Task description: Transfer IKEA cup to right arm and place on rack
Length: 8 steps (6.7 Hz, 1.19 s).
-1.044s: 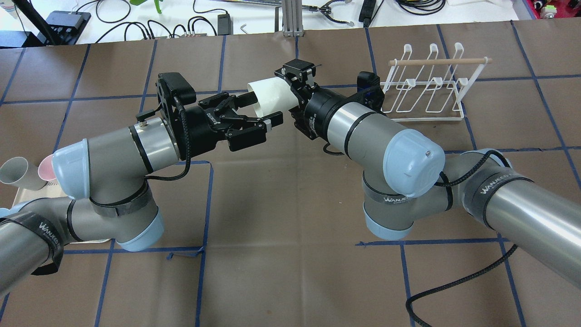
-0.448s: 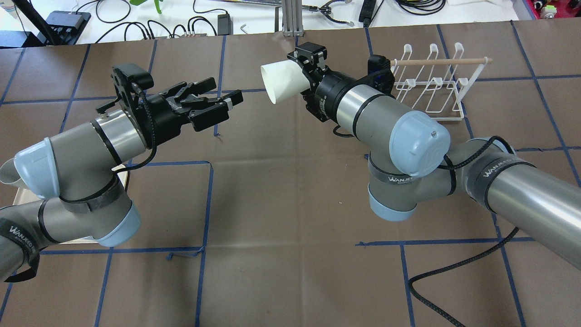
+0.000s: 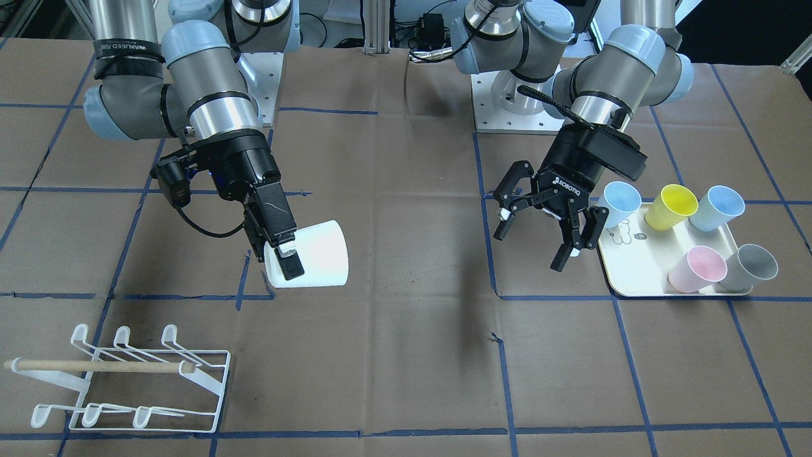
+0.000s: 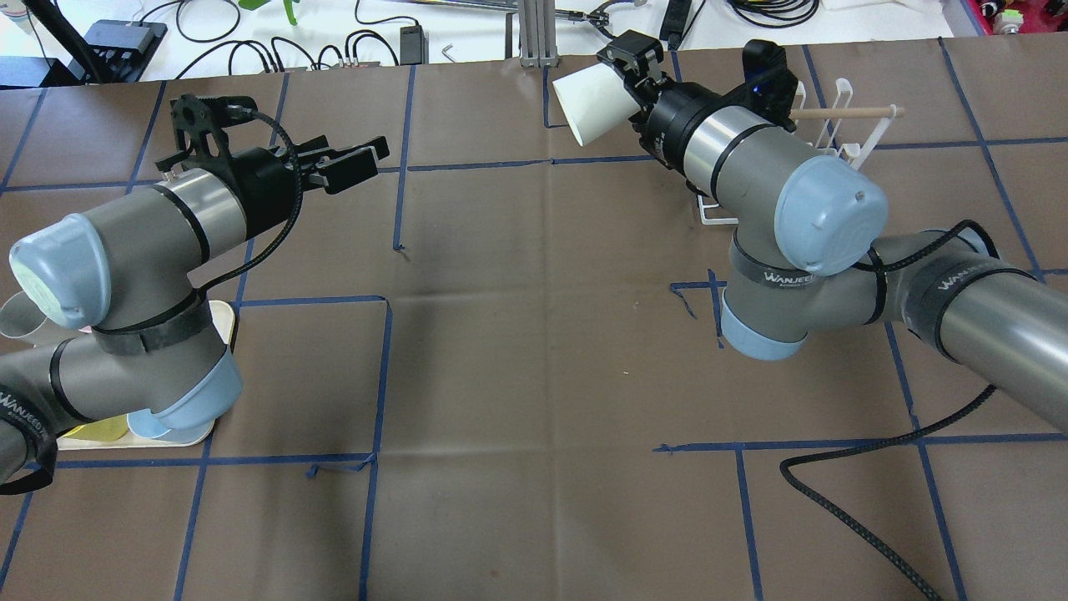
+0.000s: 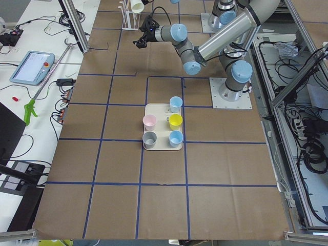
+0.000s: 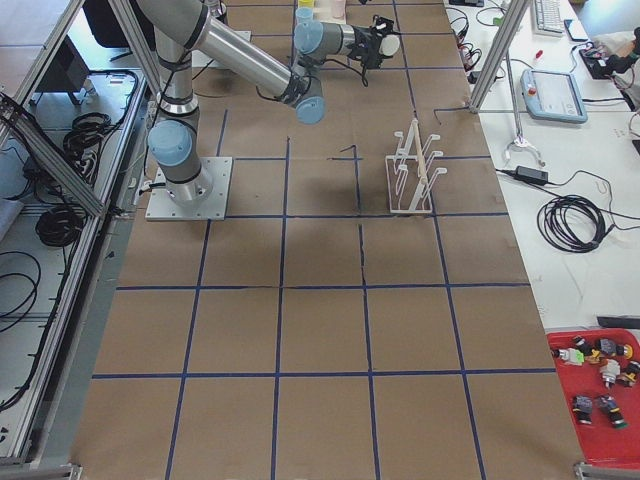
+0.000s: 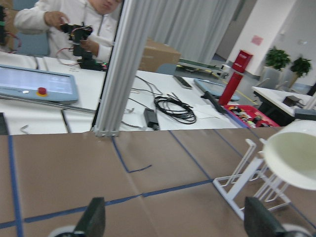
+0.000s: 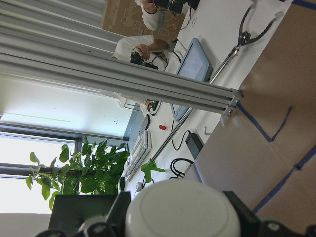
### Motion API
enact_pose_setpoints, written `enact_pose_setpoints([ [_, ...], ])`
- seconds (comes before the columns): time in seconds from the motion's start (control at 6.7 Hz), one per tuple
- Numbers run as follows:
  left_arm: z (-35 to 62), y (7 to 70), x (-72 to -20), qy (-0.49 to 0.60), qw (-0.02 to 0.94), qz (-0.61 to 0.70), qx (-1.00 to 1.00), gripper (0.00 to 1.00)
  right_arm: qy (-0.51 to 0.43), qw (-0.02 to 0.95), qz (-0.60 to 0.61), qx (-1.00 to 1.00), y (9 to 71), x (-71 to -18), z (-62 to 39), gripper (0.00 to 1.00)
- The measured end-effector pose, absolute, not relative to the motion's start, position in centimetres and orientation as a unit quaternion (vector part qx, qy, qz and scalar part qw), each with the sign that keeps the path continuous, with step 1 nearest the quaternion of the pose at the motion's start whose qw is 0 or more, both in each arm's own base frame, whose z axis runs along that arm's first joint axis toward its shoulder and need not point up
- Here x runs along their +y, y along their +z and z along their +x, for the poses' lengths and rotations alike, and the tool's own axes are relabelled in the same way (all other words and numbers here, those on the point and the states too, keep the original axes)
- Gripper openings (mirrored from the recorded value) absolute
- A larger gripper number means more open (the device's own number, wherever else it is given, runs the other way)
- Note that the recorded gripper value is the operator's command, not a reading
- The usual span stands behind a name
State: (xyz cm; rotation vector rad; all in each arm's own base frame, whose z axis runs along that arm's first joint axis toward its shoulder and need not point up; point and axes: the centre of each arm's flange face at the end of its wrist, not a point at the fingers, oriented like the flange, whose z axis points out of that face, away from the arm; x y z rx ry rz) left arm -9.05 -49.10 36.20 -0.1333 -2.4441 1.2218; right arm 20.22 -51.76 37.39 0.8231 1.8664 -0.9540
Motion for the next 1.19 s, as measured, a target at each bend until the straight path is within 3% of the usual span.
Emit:
enact_pose_setpoints([
  [0.45,-11.7,40.9,-54.3,0.230,0.073,-0.002,-0.970,0.99,-0.497,0.274,0.179,0.803,36.3,-54.6,15.4,0.10],
  [0.75,-11.7,46.2,-54.3,0.073,0.015,-0.012,-0.997,0.99,-0.550,0.175,0.089,0.812,37.1,-56.5,11.9,0.10],
  [1.19,-11.8,50.0,-51.7,0.020,-0.003,-0.025,-0.999,0.99,-0.593,0.077,-0.016,0.801,35.9,-60.7,9.2,0.10],
])
